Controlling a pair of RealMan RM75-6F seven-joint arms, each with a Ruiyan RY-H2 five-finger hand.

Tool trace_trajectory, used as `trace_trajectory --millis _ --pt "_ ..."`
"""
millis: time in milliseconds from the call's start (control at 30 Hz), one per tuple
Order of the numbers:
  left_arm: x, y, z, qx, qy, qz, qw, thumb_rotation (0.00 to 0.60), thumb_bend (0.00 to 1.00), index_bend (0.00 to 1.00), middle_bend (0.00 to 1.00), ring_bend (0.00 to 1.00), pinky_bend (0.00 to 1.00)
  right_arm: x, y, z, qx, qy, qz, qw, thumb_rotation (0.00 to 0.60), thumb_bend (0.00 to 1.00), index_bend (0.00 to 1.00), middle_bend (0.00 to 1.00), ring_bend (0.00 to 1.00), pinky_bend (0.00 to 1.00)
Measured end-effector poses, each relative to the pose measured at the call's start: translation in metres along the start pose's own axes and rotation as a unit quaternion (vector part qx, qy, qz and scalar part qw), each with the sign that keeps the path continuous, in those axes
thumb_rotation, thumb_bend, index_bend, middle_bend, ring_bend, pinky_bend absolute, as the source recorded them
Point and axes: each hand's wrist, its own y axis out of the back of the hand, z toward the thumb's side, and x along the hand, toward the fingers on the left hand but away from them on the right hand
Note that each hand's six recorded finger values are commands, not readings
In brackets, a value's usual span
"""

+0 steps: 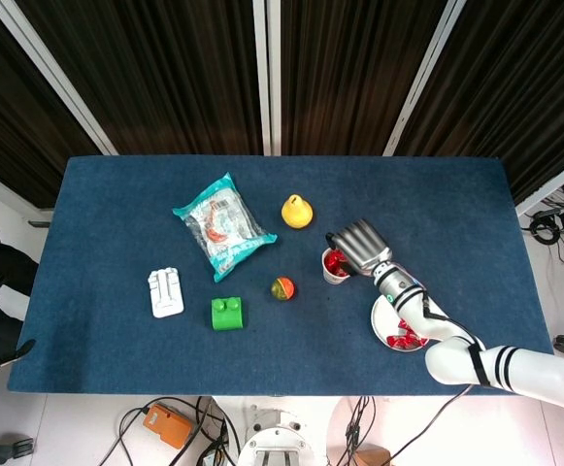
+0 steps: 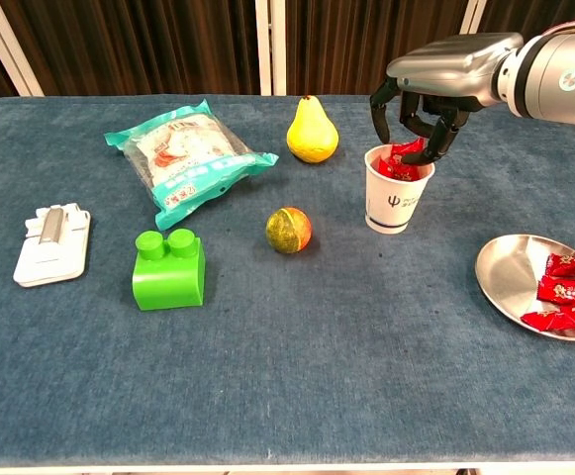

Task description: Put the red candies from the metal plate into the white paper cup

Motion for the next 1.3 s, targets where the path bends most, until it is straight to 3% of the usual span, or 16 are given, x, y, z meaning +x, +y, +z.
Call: trace_trajectory --millis 367,633,800,933,1100,1300 --pt "0.002 0.002 0.002 0.0 -0.003 0.002 1.0 0.6 0.0 0.0 0.03 0.0 0.0 0.008 0.008 0.002 -0.011 0.005 -0.019 0.9997 0.6 0.43 0.46 0.84 1.0 1.0" --pt "0.004 0.001 0.001 -0.002 -0.004 0.003 1.0 0.6 0.0 0.0 0.03 0.0 0.0 0.059 0.009 -0.021 -0.009 0.0 -0.056 0.9984 0.6 0.43 0.5 0.84 1.0 1.0" --pt "0.004 0.0 0.005 -0.004 -0.01 0.004 0.9999 0.6 0.0 0.0 0.03 0.0 0.0 0.121 -0.017 -0.049 -0.001 -0.027 -0.057 0.998 0.6 0.43 0.52 0.84 1.0 1.0" --pt "0.004 0.0 0.008 -0.005 -0.015 0.004 0.9999 0.6 0.0 0.0 0.03 0.0 0.0 0.159 -0.048 -0.066 0.013 -0.044 -0.025 0.9986 0.6 0.43 0.52 0.84 1.0 1.0" --pt "0.004 0.002 0.013 -0.006 -0.022 0.008 0.9997 0.6 0.0 0.0 0.03 0.0 0.0 0.174 -0.075 -0.09 0.049 -0.071 0.008 0.9963 0.6 0.43 0.51 0.84 1.0 1.0" --pt "0.001 0.002 0.013 -0.006 -0.019 0.008 0.9998 0.6 0.0 0.0 0.03 0.0 0.0 0.163 -0.099 -0.095 0.064 -0.075 0.041 0.9943 0.6 0.43 0.5 0.84 1.0 1.0"
